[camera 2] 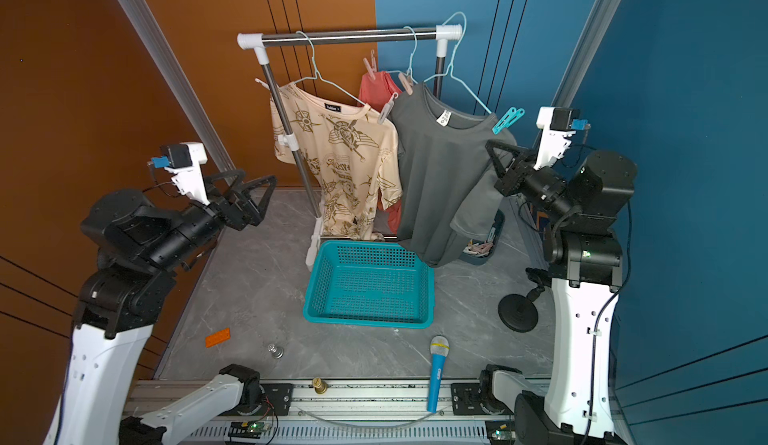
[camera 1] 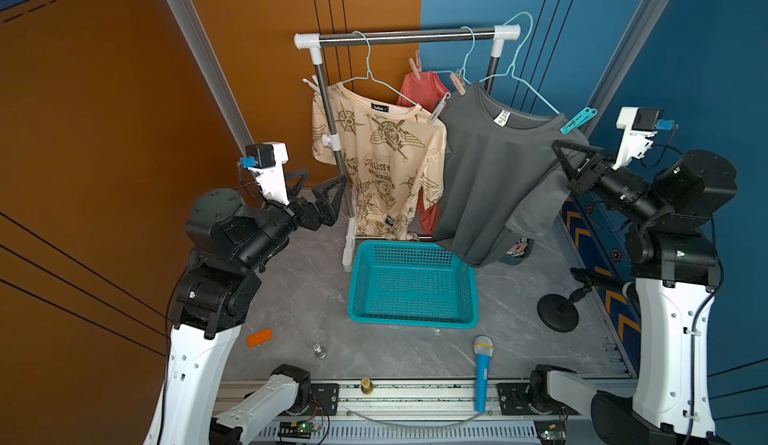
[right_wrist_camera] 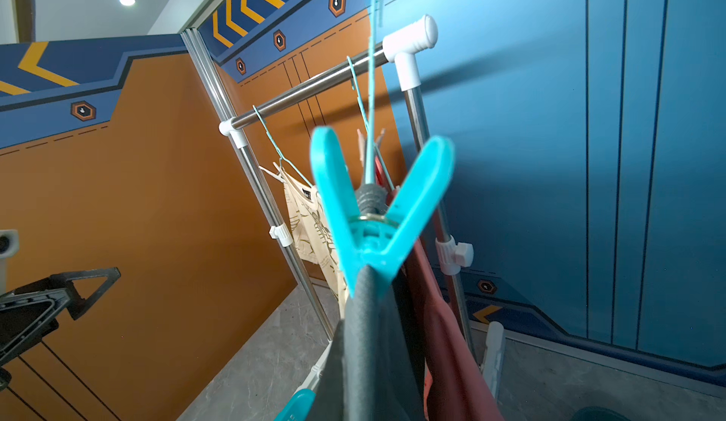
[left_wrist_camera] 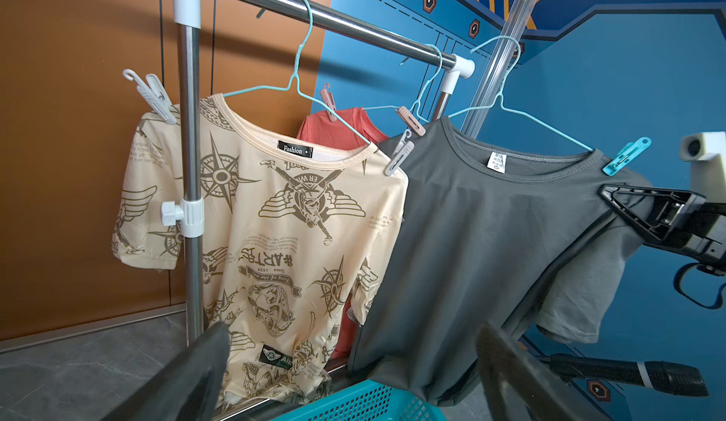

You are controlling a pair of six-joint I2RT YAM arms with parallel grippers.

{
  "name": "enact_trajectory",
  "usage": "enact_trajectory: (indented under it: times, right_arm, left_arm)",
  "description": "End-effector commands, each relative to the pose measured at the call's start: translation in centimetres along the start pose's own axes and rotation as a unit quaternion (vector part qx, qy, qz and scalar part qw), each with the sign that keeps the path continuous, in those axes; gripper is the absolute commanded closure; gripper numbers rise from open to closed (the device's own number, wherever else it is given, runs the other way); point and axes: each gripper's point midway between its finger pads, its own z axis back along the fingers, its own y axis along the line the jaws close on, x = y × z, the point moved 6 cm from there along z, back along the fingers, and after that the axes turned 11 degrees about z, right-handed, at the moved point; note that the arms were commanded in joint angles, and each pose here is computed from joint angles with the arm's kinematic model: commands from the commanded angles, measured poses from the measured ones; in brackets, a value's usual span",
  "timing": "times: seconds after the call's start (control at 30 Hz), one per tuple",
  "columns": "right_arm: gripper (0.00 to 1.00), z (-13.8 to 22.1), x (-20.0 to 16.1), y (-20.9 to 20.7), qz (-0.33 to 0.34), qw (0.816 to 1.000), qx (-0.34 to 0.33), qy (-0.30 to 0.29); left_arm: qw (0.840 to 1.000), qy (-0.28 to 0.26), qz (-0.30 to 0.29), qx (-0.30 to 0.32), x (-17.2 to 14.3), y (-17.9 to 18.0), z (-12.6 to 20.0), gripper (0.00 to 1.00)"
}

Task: Use clothespins to secure the t-shirt on both sides of the hanger
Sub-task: Adjust the hanger on the clothesline, then hang the hanger on the clothesline.

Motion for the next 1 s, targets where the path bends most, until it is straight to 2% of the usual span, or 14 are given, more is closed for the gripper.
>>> enact_trajectory:
  times: [0.0,0.1,0.2,0.4,0.67,0.97]
  right_arm:
    - [1.00,-0.6,0.6,3.0,0.003,0.997,0.071,-0.020]
    - [1.00,-0.8,-0.5,5.3,0.013,0.995,0.101,0.001]
    - [1.00,0.3,-0.3,6.6,0.019,0.993,0.115,-0.008]
    - [1.00,2.4,0.8,5.6,0.052,0.997,0.044,-0.020]
    - [1.00,-2.9,-0.3,2.8,0.048,0.999,-0.004,0.004]
    - [1.00,-8.9,-0.3,5.4,0.122,0.991,-0.050,0.014]
  left_arm:
    - [1.000,-0.010,0.007,-0.018,0.4,-0.4,0.2,0.03]
    - [1.000,-0.012,0.013,-0.022,0.4,-0.4,0.1,0.03]
    - [0.999,-0.012,0.018,-0.026,0.5,-0.5,0.0,0.03]
    - [0.999,-0.017,0.022,-0.033,0.9,-0.7,-0.1,0.03]
    - [0.999,-0.019,0.022,-0.023,0.8,-0.5,0.2,0.03]
    - [1.000,-0.017,0.015,-0.006,0.6,0.0,0.5,0.03]
